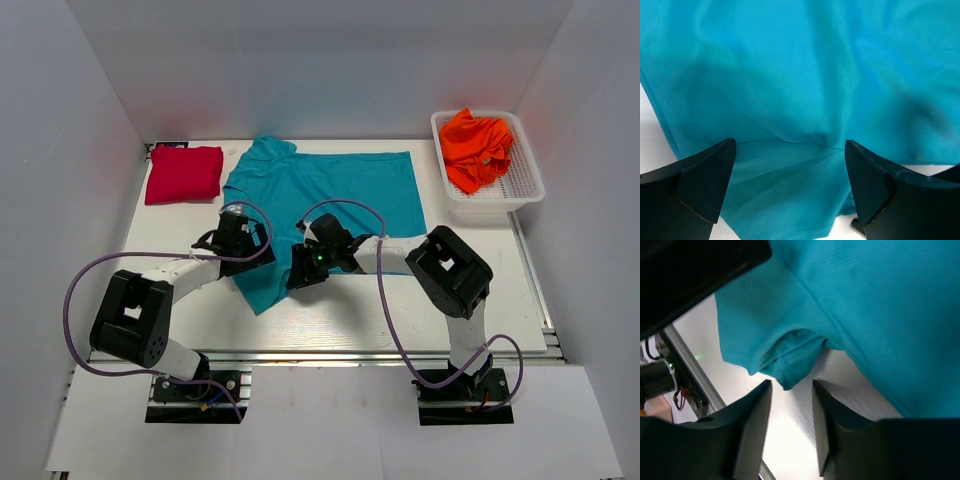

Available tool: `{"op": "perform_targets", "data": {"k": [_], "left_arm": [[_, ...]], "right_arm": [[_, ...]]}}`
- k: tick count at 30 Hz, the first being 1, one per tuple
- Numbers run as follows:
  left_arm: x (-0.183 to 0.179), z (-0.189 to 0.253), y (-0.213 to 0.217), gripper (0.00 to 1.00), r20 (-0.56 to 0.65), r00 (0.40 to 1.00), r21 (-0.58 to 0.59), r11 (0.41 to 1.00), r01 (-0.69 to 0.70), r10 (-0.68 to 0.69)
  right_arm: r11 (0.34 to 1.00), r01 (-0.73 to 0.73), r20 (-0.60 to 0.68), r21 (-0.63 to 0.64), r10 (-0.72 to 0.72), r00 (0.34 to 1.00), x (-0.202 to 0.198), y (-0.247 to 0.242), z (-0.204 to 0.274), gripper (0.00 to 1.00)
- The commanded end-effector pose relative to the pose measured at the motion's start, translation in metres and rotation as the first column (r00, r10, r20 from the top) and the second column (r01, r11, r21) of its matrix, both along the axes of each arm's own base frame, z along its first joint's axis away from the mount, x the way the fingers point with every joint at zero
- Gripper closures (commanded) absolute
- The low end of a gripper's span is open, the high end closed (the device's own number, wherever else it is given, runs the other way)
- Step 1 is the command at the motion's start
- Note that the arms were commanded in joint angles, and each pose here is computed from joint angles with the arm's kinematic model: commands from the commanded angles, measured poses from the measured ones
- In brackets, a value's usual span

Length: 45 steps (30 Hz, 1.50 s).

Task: Fold and stack the t-shirts
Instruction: Grap the side of the flattened tshirt closest away from the robot with both arms

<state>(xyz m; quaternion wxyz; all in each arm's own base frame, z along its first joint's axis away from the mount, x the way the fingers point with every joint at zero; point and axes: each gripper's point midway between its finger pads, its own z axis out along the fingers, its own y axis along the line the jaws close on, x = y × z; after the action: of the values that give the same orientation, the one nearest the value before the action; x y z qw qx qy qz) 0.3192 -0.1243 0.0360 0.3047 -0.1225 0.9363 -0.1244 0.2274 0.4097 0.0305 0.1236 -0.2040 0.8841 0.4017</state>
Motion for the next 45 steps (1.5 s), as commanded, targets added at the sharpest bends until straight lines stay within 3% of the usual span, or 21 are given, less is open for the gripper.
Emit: {"op": "perform_targets", "data": {"k": [1, 4, 6, 7, 13, 24, 25, 26, 30, 31, 37, 40, 45], "left_arm": [[-0.002, -0.005, 0.002, 0.00, 0.003, 1.000, -0.015, 1.000, -0.004, 0.004], [-0.004, -0.010, 0.003, 0.00, -0.007, 1.000, -0.011, 1.000, -0.004, 0.004], [-0.005, -0.013, 0.003, 0.00, -0.016, 1.000, -0.009, 1.000, -0.004, 0.004], [-0.007, -0.016, 0.007, 0.00, -0.025, 1.000, -0.006, 1.000, -0.013, 0.013], [-0.007, -0.023, 0.012, 0.00, -0.043, 0.999, 0.008, 1.000, -0.028, 0.029], [-0.014, -0.043, 0.015, 0.00, -0.120, 0.992, -0.011, 1.000, -0.029, 0.028], [-0.015, -0.043, 0.014, 0.00, -0.118, 0.993, -0.007, 1.000, -0.005, 0.004], [-0.012, -0.036, 0.009, 0.00, -0.103, 0.994, -0.028, 0.999, 0.018, -0.021], [-0.015, -0.013, 0.000, 0.00, -0.058, 0.992, -0.042, 0.993, 0.109, -0.112], [-0.023, -0.008, 0.002, 0.00, -0.078, 0.990, -0.022, 0.993, 0.118, -0.119], [-0.051, 0.063, 0.021, 0.00, 0.044, 0.998, -0.012, 0.998, 0.055, -0.054], [-0.068, 0.077, 0.033, 0.00, 0.058, 0.998, -0.006, 1.000, -0.005, 0.005], [-0.097, 0.063, 0.025, 0.00, -0.058, 0.998, -0.054, 0.998, 0.031, -0.034]], "right_arm": [[0.998, 0.064, 0.029, 0.009, -0.064, 0.998, 0.015, 0.009, 0.004, 0.58], [0.996, 0.090, 0.036, -0.003, -0.090, 0.995, 0.019, 0.005, 0.001, 0.72], [0.996, 0.085, 0.042, -0.004, -0.085, 0.995, 0.018, 0.004, 0.000, 0.95], [0.997, 0.081, 0.045, -0.002, -0.081, 0.996, 0.017, 0.003, 0.000, 1.00], [1.000, 0.005, 0.082, 0.008, -0.006, 0.997, -0.001, -0.011, 0.011, 1.00], [0.984, -0.176, -0.040, 0.011, 0.176, 0.984, -0.054, -0.035, -0.001, 1.00], [0.983, -0.185, -0.038, 0.017, 0.186, 0.982, -0.056, -0.035, 0.000, 0.99], [0.981, -0.195, -0.032, 0.022, 0.195, 0.980, -0.057, -0.035, 0.001, 0.72], [0.985, -0.173, 0.020, 0.027, 0.173, 0.985, -0.048, -0.035, 0.013, 0.33], [0.989, -0.149, 0.036, 0.007, 0.149, 0.988, -0.045, -0.038, 0.012, 0.10], [1.000, -0.024, 0.184, 0.015, 0.021, 0.983, -0.017, -0.052, 0.054, 0.10], [0.993, 0.116, 0.254, -0.006, -0.111, 0.961, 0.005, -0.073, 0.068, 0.10], [0.886, 0.437, 0.262, -0.154, -0.390, 0.883, 0.039, -0.147, 0.058, 0.10]]}}
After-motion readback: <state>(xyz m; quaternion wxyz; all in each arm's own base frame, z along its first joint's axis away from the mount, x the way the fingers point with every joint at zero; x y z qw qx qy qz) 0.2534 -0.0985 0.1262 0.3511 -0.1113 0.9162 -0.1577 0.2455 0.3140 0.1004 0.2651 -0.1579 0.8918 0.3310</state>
